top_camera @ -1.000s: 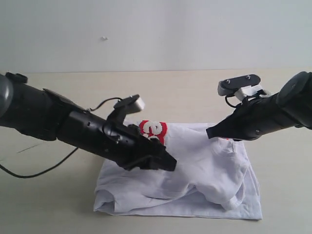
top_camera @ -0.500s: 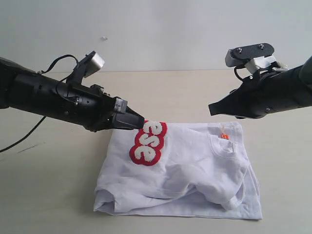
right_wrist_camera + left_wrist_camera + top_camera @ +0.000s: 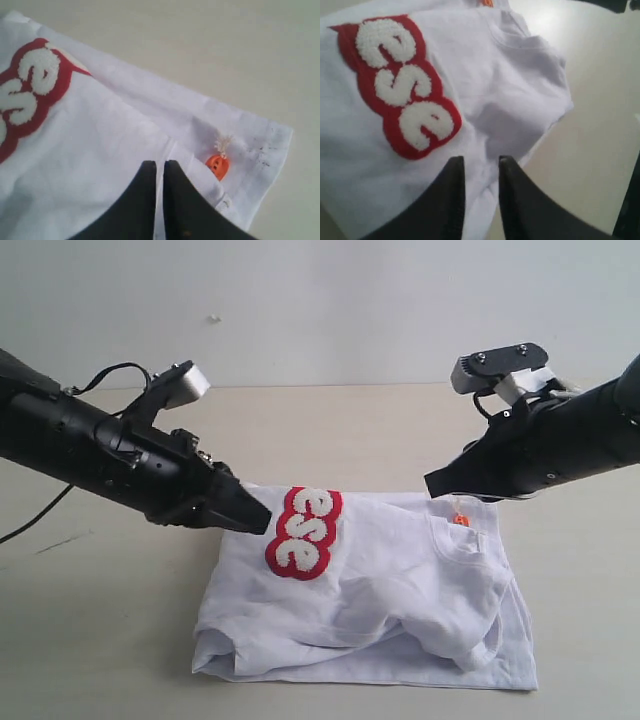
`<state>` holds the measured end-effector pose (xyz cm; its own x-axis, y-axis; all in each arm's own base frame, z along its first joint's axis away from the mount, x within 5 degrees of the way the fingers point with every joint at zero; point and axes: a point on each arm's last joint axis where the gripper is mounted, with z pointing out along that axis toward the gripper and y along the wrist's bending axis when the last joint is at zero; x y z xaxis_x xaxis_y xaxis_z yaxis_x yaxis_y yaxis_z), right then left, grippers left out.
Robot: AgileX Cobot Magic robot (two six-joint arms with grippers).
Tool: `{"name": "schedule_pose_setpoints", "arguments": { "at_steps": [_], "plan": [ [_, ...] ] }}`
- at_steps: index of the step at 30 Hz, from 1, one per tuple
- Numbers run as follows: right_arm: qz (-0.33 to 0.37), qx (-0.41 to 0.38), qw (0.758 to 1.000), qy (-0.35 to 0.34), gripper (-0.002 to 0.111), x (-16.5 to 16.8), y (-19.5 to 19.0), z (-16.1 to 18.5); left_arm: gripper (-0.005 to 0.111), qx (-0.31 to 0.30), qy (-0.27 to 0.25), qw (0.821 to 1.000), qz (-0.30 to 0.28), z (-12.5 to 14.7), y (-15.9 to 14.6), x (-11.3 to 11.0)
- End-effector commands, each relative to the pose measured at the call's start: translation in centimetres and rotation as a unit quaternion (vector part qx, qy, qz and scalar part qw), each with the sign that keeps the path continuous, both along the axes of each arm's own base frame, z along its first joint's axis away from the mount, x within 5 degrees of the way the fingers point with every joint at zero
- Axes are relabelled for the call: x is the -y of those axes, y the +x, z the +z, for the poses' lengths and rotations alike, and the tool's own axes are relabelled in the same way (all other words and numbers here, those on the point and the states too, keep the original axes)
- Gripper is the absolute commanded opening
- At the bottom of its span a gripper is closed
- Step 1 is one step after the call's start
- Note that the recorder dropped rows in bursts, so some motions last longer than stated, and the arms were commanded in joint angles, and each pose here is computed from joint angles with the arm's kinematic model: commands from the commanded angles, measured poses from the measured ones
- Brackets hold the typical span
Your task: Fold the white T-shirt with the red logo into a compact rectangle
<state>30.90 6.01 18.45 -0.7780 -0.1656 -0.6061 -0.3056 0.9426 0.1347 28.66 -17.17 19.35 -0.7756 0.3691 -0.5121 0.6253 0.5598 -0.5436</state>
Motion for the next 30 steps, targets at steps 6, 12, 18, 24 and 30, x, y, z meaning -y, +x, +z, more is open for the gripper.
{"name": "schedule_pose_setpoints", "arguments": {
  "at_steps": [6,12,18,24,30],
  "plan": [
    [0.041,-0.008,0.999,-0.006,0.007,-0.2,-1.0,1.4,0.000,0.018,0.119,0.992,0.037,1.7,0.4,-6.1],
    [0.065,-0.049,0.997,-0.002,0.007,-0.4,-2.1,1.6,0.000,0.018,0.116,0.985,0.125,3.5,0.0,-10.2],
    [0.069,-0.115,0.991,-0.014,0.007,-0.3,-2.2,-0.6,0.000,0.007,0.078,0.982,0.174,4.3,-2.3,-11.2],
    [0.098,-0.173,0.980,0.014,0.007,-1.0,-2.1,-3.5,0.000,-0.001,0.075,0.982,0.171,3.3,-4.9,-11.2],
    [0.100,-0.202,0.974,0.018,0.007,-1.1,-1.9,-5.5,0.000,-0.008,0.070,0.981,0.181,2.5,-5.8,-11.2]
  ]
}}
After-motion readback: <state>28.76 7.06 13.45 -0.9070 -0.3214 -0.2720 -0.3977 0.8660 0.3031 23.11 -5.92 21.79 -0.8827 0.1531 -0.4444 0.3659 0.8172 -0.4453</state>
